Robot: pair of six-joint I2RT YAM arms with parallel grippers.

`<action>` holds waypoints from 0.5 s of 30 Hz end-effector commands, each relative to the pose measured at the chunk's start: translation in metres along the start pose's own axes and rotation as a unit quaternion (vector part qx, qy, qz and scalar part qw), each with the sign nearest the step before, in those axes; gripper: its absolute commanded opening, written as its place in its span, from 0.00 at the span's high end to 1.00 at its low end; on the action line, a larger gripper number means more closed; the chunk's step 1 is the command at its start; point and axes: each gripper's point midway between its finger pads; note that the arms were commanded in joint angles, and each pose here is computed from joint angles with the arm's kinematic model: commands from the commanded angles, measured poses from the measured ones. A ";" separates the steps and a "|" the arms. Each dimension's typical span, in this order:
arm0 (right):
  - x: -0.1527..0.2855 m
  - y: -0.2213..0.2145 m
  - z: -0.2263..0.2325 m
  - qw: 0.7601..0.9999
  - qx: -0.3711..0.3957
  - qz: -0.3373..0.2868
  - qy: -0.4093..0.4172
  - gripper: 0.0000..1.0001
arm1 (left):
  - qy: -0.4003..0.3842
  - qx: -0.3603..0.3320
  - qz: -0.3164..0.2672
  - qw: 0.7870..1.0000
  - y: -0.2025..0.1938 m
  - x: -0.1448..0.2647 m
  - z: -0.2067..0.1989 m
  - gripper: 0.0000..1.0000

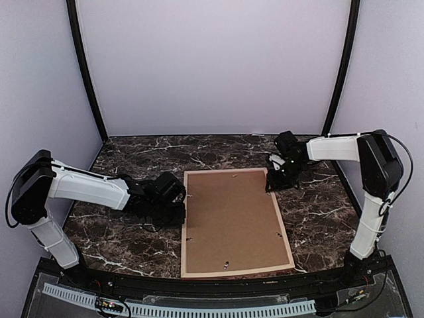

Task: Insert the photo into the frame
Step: Press the fastener onto the backboard.

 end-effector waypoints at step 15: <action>-0.011 -0.008 0.003 0.999 0.039 0.011 -0.027 0.56 | 0.007 -0.009 0.015 1.000 -0.007 0.000 0.002 0.97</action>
Point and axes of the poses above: each gripper's point midway between its finger pads, its own x axis back along the fingers, its own z axis along the line the jaws close on, y = z × x, and after that the axes turned 3 degrees about -x, right-handed
